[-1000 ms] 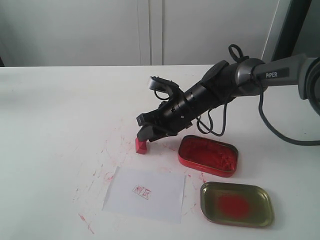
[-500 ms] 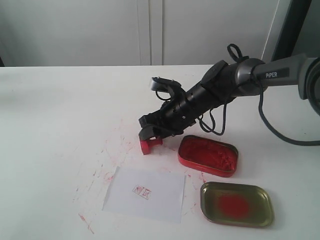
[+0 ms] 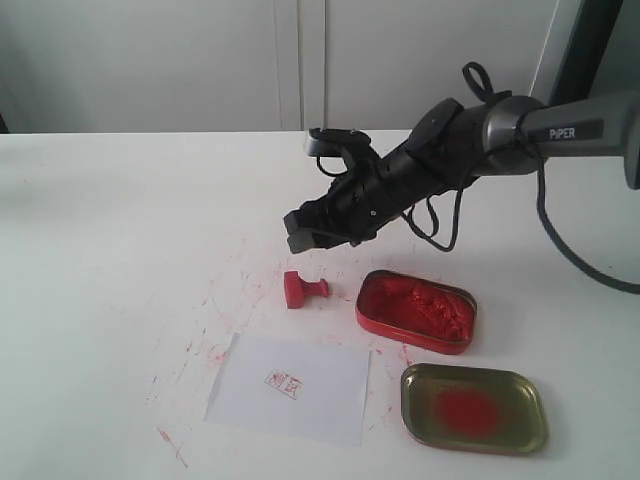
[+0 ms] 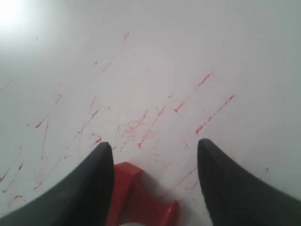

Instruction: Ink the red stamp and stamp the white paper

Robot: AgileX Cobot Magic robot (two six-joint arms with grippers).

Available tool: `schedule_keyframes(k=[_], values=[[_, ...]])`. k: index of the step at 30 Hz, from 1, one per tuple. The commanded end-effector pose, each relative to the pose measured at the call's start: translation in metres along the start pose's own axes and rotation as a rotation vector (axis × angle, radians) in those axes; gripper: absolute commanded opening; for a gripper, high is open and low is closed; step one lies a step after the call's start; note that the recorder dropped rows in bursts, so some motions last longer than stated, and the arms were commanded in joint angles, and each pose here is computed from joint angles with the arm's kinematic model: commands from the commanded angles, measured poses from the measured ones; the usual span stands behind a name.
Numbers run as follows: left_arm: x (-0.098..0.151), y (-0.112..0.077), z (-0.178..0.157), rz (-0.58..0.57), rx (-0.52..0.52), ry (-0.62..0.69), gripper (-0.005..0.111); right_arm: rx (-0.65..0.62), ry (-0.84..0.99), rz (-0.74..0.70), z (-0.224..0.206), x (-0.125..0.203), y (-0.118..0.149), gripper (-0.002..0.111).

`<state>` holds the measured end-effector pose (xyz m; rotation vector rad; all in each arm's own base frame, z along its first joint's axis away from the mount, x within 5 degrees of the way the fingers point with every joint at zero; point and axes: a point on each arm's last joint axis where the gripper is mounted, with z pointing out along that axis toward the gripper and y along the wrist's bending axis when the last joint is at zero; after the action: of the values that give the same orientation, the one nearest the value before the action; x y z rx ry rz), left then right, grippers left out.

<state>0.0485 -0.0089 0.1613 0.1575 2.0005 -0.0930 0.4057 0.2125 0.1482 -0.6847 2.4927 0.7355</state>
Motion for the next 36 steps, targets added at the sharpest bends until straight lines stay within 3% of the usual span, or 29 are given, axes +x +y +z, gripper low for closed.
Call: schedule_keyframes(k=[1, 6, 11, 26, 36], values=[[0.001, 0.000, 0.000, -0.009, 0.001, -0.002, 0.000, 0.011, -0.031, -0.006, -0.012, -0.008, 0.002, 0.051], [0.001, 0.000, 0.000, -0.009, 0.001, -0.002, 0.000, -0.007, -0.041, -0.020, -0.026, -0.013, 0.011, 0.040], [0.001, 0.000, 0.000, -0.009, 0.001, -0.002, 0.000, -0.046, -0.021, 0.004, -0.043, -0.016, 0.023, 0.000], [0.001, 0.000, 0.000, -0.009, 0.001, -0.002, 0.000, 0.086, 0.071, 0.009, -0.084, -0.016, 0.031, 0.000], [0.001, 0.000, 0.000, -0.009, 0.001, -0.002, 0.000, 0.319, 0.270, 0.058, -0.117, 0.000, 0.024, 0.000]])
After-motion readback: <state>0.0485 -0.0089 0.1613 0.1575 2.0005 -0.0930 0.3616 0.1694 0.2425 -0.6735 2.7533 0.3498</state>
